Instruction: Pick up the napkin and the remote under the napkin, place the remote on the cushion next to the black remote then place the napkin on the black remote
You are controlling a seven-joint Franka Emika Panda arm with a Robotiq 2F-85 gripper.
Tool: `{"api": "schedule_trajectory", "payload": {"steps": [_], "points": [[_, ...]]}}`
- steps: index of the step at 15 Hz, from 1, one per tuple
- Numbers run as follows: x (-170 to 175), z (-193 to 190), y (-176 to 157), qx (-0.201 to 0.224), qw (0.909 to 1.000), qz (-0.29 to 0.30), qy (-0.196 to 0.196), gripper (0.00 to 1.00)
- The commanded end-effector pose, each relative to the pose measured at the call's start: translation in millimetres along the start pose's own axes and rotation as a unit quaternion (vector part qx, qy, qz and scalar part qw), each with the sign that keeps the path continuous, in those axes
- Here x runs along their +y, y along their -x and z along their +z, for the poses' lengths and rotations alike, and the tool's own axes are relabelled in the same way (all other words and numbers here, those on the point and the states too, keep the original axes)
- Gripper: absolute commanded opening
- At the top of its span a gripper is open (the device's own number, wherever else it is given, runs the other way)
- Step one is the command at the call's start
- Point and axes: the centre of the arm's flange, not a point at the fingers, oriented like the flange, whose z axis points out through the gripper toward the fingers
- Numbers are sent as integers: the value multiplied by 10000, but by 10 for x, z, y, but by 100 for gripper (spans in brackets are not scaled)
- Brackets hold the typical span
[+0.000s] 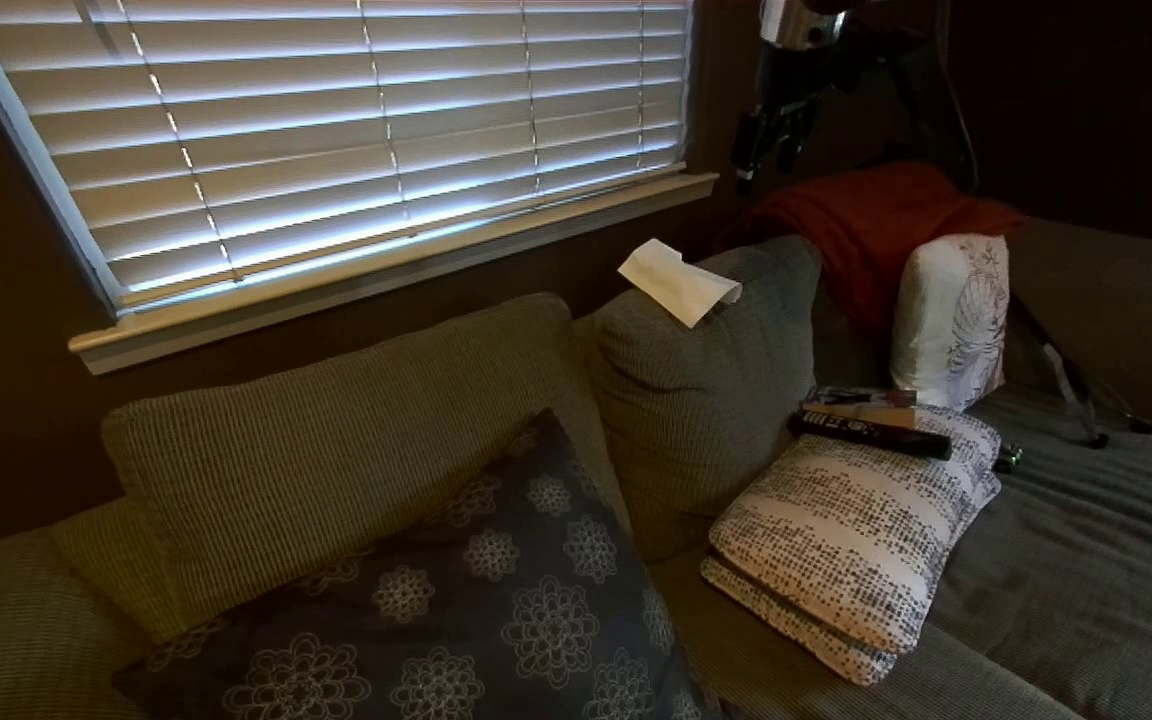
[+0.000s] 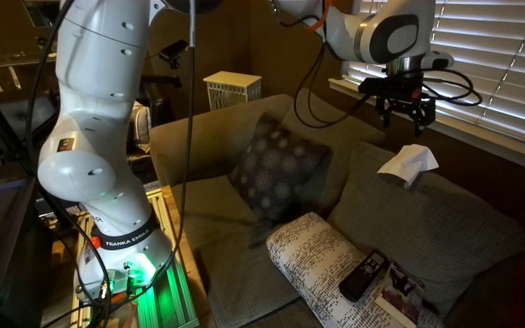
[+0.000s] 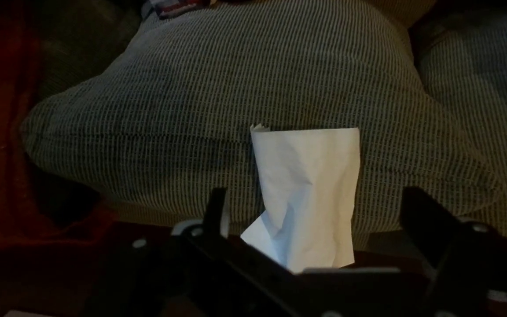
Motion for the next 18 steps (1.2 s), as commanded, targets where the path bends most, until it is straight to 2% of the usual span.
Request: {"api": "schedule_trajectory", "payload": {"steps": [1, 7, 18], "points": [[24, 193, -281, 92, 9996, -243, -107, 100], [-10, 453, -495, 241, 9994, -227, -120, 100], [-1, 1040, -740, 355, 9977, 160, -550, 100]]}}
